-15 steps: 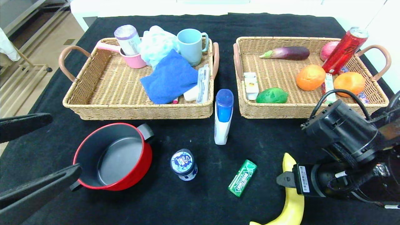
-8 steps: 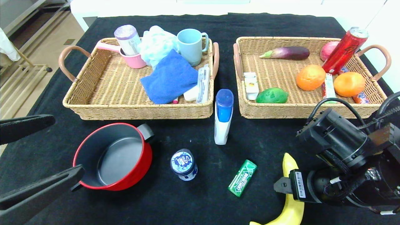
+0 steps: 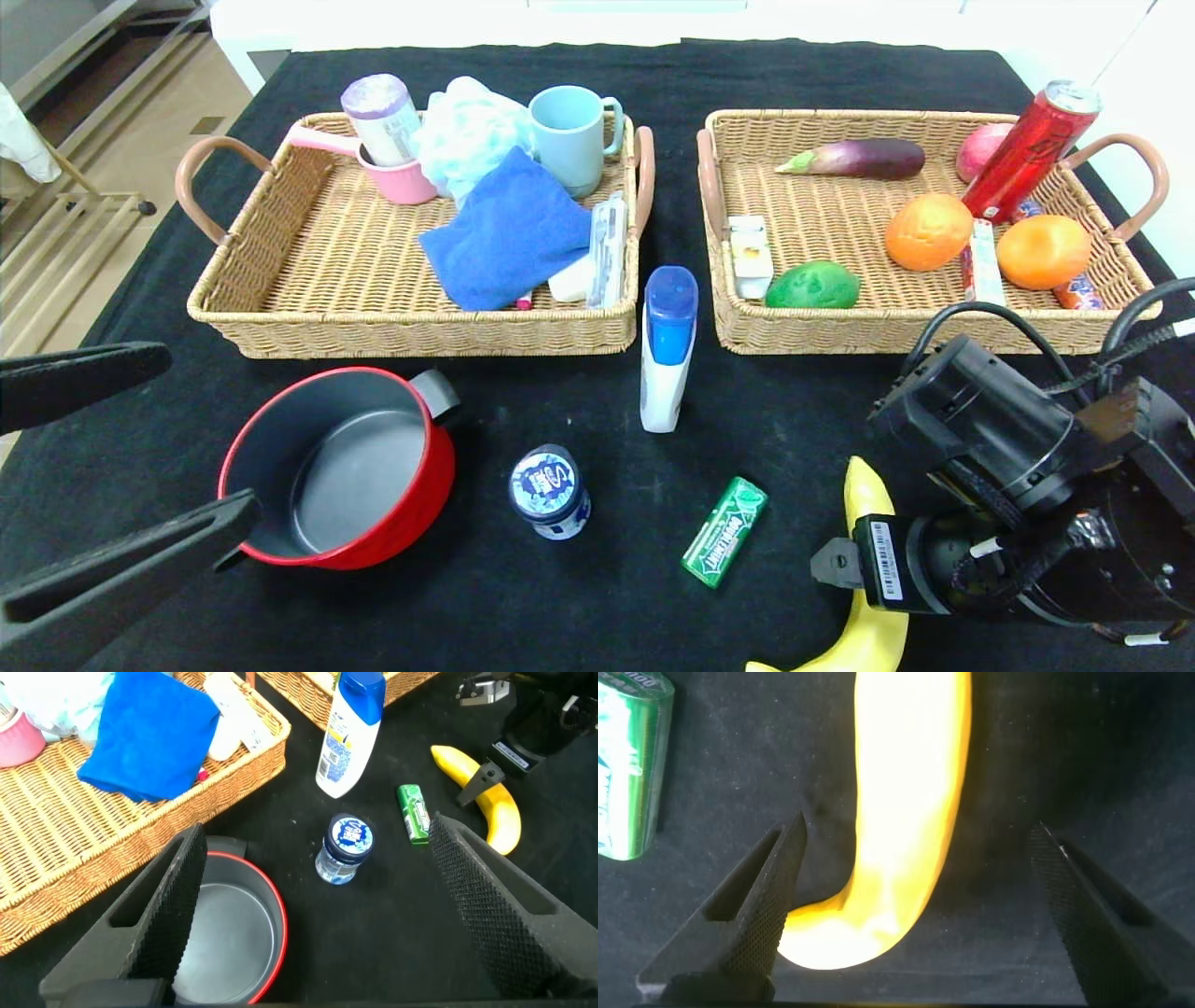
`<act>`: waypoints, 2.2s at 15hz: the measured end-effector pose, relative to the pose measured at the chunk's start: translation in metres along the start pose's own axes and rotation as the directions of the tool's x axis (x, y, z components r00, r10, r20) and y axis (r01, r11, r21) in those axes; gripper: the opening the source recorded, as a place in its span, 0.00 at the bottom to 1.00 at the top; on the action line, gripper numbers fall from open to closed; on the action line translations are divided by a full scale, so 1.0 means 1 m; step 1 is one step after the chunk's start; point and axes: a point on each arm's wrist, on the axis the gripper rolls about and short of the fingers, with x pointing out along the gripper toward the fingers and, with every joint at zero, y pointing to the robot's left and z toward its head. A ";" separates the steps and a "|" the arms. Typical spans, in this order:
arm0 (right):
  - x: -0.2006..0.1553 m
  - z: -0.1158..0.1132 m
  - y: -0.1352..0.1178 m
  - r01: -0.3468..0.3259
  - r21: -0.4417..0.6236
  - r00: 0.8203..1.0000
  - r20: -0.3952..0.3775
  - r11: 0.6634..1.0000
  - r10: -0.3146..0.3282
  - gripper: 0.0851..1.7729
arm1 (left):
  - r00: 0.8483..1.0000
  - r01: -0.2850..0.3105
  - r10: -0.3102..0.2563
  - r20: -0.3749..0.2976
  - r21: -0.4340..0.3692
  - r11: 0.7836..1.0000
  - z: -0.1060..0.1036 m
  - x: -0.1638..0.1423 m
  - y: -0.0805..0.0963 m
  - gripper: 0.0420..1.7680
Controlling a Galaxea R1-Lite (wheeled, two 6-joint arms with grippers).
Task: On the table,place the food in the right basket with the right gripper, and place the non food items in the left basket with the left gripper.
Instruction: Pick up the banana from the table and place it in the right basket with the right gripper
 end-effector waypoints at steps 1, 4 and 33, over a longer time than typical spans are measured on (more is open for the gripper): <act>0.000 0.000 0.000 0.000 0.000 1.000 0.000 1.000 0.000 0.84 | 1.000 0.000 0.000 0.001 0.000 1.000 0.000 0.000 0.000 0.97; 0.001 0.000 0.000 0.002 -0.001 1.000 -0.002 1.000 -0.002 0.57 | 1.000 0.001 -0.001 0.002 0.000 1.000 0.000 0.000 0.000 0.97; -0.069 0.032 -0.012 -0.080 0.029 0.984 0.161 0.996 0.074 0.31 | 1.000 0.006 -0.006 0.005 0.002 1.000 0.000 -0.002 -0.001 0.97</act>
